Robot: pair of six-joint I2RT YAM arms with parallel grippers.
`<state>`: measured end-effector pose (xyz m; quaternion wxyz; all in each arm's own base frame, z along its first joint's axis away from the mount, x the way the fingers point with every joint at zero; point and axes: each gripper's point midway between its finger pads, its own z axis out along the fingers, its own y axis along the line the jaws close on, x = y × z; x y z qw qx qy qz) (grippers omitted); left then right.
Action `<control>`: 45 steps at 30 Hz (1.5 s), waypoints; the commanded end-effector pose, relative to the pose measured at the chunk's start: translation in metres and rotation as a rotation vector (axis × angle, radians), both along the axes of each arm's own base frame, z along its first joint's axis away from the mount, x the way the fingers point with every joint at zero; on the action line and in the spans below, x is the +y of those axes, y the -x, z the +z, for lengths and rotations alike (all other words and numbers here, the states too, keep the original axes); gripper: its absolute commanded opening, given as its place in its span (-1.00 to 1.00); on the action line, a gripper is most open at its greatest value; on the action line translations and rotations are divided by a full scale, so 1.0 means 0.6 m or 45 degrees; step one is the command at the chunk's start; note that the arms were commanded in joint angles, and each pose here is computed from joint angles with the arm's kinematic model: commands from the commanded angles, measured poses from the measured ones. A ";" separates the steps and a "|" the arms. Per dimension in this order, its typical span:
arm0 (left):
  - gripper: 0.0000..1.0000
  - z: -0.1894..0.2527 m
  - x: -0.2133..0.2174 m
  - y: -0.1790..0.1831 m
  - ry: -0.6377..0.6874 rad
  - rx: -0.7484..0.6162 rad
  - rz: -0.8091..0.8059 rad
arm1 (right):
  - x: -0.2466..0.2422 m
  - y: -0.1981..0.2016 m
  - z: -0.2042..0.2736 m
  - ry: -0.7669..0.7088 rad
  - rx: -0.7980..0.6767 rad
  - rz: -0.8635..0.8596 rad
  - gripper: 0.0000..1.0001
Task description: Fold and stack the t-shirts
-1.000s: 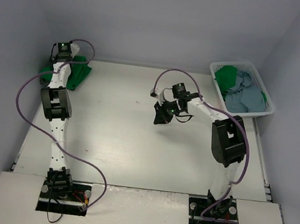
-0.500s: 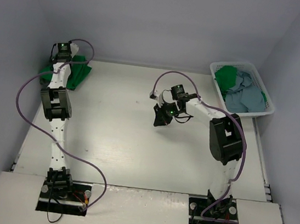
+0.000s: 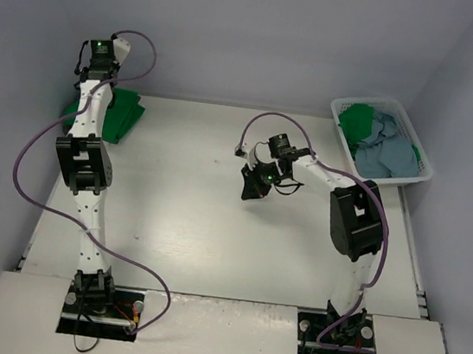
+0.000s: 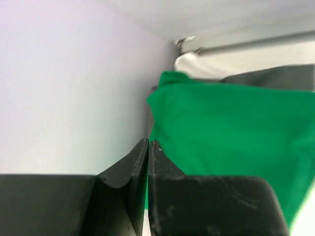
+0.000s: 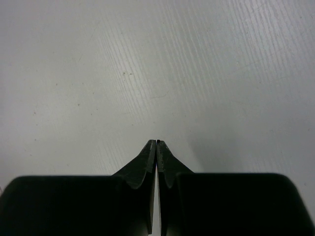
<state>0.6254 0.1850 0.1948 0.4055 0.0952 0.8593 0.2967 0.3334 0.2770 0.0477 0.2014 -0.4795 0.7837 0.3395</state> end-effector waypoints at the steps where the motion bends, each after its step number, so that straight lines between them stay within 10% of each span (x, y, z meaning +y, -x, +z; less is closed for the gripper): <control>1: -1.00 0.095 -0.040 0.011 0.064 -0.118 -0.032 | 0.015 -0.006 0.080 -0.087 -0.137 0.038 -1.00; 13: -0.94 0.143 -0.255 0.150 0.753 0.070 -0.375 | -0.022 -0.049 0.151 -0.077 -0.320 -0.094 -0.99; 23: -0.67 0.163 -0.458 0.338 1.041 0.325 -0.696 | -0.135 -0.111 0.216 -0.016 -0.418 -0.444 -0.52; 29: -0.09 0.179 -0.476 0.445 1.059 0.334 -0.831 | -0.205 -0.083 0.265 0.003 -0.463 -0.660 -0.21; 45: 0.32 0.112 -0.455 0.592 1.142 0.284 -0.881 | -0.338 -0.029 0.194 0.127 -0.351 -1.018 0.00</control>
